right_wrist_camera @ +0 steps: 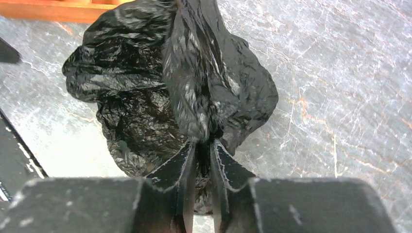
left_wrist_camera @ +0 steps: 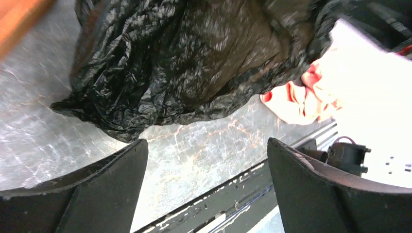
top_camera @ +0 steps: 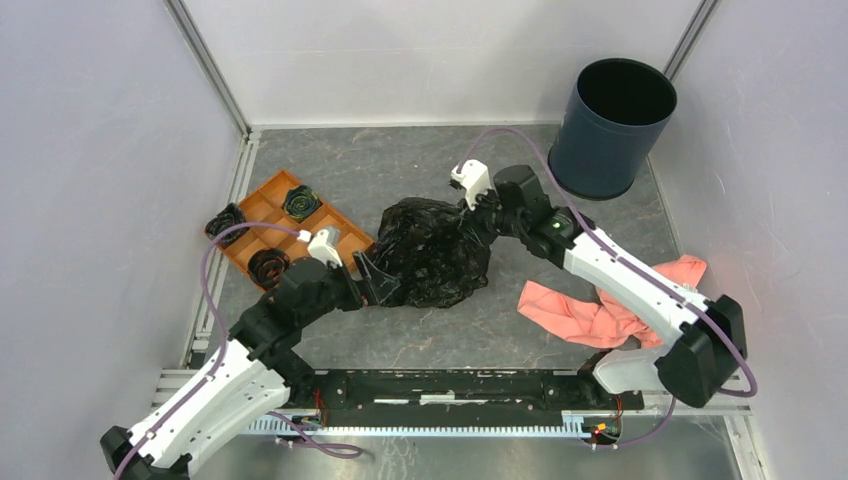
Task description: Put the trash bags into the trash bin
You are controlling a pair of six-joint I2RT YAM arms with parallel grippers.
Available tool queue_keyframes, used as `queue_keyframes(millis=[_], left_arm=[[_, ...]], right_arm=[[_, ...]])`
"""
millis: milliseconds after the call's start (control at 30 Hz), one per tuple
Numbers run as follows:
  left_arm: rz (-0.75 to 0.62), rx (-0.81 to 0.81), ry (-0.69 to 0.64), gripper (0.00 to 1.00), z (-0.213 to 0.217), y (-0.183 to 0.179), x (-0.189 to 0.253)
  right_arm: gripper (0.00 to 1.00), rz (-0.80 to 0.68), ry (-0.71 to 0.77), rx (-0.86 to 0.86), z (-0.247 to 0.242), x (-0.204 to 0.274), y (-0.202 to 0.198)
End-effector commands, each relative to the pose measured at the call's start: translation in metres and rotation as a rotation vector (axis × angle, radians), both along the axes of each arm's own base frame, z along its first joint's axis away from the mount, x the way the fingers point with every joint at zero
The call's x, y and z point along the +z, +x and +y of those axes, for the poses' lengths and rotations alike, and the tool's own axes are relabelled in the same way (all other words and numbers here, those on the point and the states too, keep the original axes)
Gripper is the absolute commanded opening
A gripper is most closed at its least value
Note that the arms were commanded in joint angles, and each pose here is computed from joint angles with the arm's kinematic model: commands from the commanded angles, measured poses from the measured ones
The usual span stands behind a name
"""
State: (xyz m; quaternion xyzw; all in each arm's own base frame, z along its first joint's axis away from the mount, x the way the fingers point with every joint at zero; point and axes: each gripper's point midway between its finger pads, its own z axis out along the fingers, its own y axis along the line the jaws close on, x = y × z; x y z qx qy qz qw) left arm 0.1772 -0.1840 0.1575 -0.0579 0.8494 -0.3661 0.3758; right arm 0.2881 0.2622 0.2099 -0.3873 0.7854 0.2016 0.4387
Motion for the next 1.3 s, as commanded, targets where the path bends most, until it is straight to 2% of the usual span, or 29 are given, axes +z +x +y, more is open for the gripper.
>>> queue_keyframes(millis=[0,67,133,200,333,400,600,733,867,1033,1100,1200,1267], left_arm=[[-0.095,0.133,0.125,1.0,0.03,0.02,0.045],[-0.136,0.214,0.175,1.0,0.043,0.032,0.064],[-0.178,0.284,0.203,1.0,0.053,0.045,0.08],[-0.217,0.319,0.209,1.0,0.053,0.058,0.092],[-0.261,0.308,0.194,1.0,0.035,0.083,0.122],[-0.278,0.263,0.183,1.0,0.021,0.094,0.127],[-0.197,0.236,0.162,1.0,0.021,0.131,0.095],[-0.147,0.204,0.146,1.0,0.023,0.143,0.069],[-0.095,0.173,0.13,0.96,0.016,0.142,0.046],[0.01,0.147,0.101,0.89,0.013,0.119,0.002],[0.036,0.137,0.074,0.86,0.011,0.109,-0.008],[0.049,0.127,0.049,0.85,0.01,0.099,-0.016],[0.057,0.133,0.056,0.84,0.013,0.095,-0.021]], right_arm=[[0.27,0.061,-0.038,0.022,0.01,-0.006,0.008],[0.34,0.071,-0.075,-0.059,0.002,-0.012,0.018],[0.46,0.074,-0.13,-0.164,-0.013,-0.017,0.028],[0.65,0.083,-0.168,-0.236,-0.026,-0.021,0.029],[0.9,0.084,-0.104,-0.244,-0.036,-0.016,0.008],[0.98,0.062,-0.065,-0.252,-0.043,-0.011,-0.003],[0.98,0.037,0.136,-0.282,-0.055,-0.015,-0.034],[0.98,0.069,0.271,-0.204,-0.043,-0.033,-0.057],[0.98,0.093,0.274,-0.173,-0.045,-0.064,-0.063],[0.97,0.153,0.377,-0.125,-0.042,-0.086,-0.069],[0.9,0.165,0.432,-0.101,-0.041,-0.091,-0.073],[0.75,0.17,0.48,-0.076,-0.042,-0.098,-0.076],[0.69,0.17,0.484,-0.082,-0.045,-0.105,-0.076]])
